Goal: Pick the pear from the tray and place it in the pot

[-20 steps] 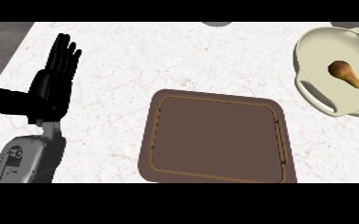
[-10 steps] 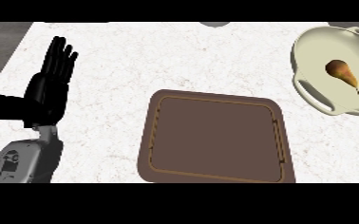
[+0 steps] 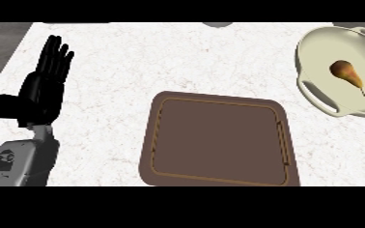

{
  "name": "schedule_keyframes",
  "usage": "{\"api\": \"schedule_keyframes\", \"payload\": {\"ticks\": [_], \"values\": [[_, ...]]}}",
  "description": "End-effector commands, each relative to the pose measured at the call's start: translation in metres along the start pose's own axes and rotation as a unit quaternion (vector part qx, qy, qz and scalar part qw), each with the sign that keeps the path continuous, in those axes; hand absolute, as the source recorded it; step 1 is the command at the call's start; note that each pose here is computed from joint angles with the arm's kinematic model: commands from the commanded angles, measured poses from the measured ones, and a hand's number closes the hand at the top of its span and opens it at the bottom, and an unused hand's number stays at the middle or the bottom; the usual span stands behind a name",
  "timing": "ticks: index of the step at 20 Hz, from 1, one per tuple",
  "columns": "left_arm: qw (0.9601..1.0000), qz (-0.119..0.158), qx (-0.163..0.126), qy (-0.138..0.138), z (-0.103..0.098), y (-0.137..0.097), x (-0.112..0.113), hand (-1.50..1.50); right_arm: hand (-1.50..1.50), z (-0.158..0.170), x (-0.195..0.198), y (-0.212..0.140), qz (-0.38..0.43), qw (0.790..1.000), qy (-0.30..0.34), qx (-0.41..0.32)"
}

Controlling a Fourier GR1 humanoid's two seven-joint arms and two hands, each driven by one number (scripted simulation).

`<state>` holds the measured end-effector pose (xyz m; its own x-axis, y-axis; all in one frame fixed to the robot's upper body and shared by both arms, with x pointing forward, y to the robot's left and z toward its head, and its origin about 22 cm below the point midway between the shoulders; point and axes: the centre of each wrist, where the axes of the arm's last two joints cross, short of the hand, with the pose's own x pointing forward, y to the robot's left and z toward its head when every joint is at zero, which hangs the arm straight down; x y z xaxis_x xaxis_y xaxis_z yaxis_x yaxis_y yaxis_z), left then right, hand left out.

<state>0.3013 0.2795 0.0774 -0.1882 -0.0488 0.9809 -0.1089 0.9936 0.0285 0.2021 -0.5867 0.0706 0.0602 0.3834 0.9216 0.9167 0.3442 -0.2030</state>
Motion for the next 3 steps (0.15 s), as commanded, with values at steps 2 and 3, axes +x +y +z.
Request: {"api": "schedule_keyframes", "payload": {"ticks": [2, 3], "values": [[1.0, 0.004, -0.004, -0.003, 0.003, -0.012, 0.004, 0.0, -1.5, 0.005, -0.017, -0.045, -0.003, 1.0, -0.006, -0.013], [1.0, 0.002, 0.001, -0.004, 0.005, -0.01, 0.018, 0.0, -1.5, -0.004, -0.007, -0.052, 0.017, 1.0, 0.002, -0.015]]}}
